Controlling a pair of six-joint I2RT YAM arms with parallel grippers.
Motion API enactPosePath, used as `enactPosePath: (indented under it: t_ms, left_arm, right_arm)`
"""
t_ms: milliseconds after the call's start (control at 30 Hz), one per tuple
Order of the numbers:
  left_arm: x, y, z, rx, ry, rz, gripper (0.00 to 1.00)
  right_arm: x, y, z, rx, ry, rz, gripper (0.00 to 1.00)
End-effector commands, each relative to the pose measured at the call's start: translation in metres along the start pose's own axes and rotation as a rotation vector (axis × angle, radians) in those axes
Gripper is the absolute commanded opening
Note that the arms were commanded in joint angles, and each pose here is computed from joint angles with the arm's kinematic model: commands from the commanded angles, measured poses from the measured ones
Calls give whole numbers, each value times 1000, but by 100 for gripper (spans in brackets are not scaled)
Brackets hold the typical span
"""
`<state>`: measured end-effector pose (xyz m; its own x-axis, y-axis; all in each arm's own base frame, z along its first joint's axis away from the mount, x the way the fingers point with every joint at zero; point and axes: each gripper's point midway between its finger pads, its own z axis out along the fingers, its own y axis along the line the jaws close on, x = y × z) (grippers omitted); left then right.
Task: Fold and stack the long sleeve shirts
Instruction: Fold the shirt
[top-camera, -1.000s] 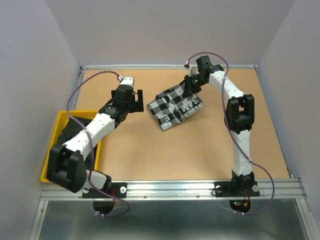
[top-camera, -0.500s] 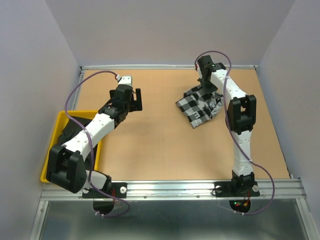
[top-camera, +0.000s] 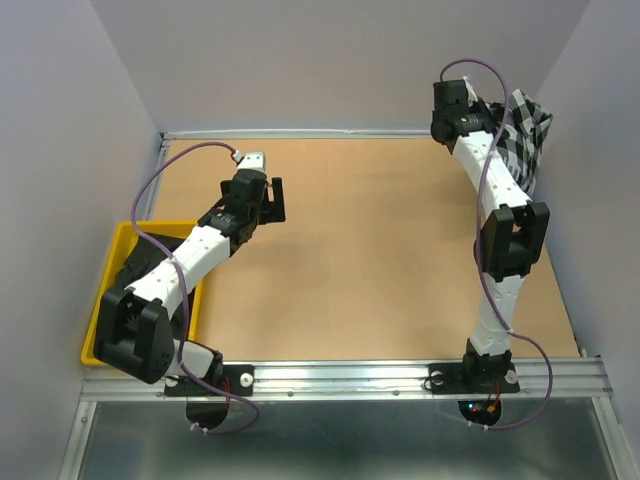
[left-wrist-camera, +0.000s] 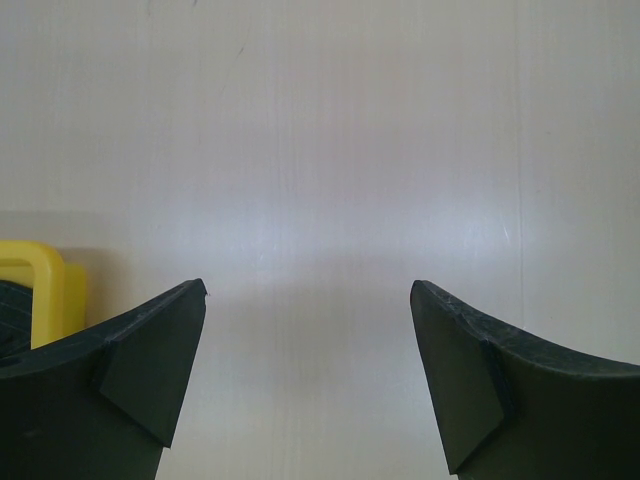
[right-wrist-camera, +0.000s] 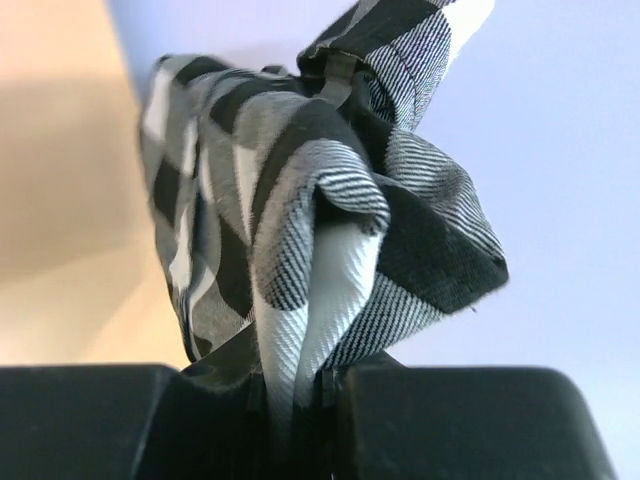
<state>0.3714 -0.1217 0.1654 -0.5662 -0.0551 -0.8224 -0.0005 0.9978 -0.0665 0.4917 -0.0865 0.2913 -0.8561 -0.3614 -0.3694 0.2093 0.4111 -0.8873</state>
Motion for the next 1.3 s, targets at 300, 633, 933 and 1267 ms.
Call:
enactPosePath:
  t_ms: [300,633,933,1267]
  left_arm:
    - [-17,6,-8,-20,-67,-36,95]
    - [-19,5,-9,-17,-72,-36,95]
    - [-22,7,-11,-24,-80,-38,94]
    - [-26,8,-14,-26,-94,-43,94]
  right_arm:
    - [40,132,-30,17,10,-258,1]
    - [47,258,-116,-231,-100,-425,1]
    - [61,315,-160,-455,-48,-421,20]
    - [32,320,-264,-858,-121,-241,75]
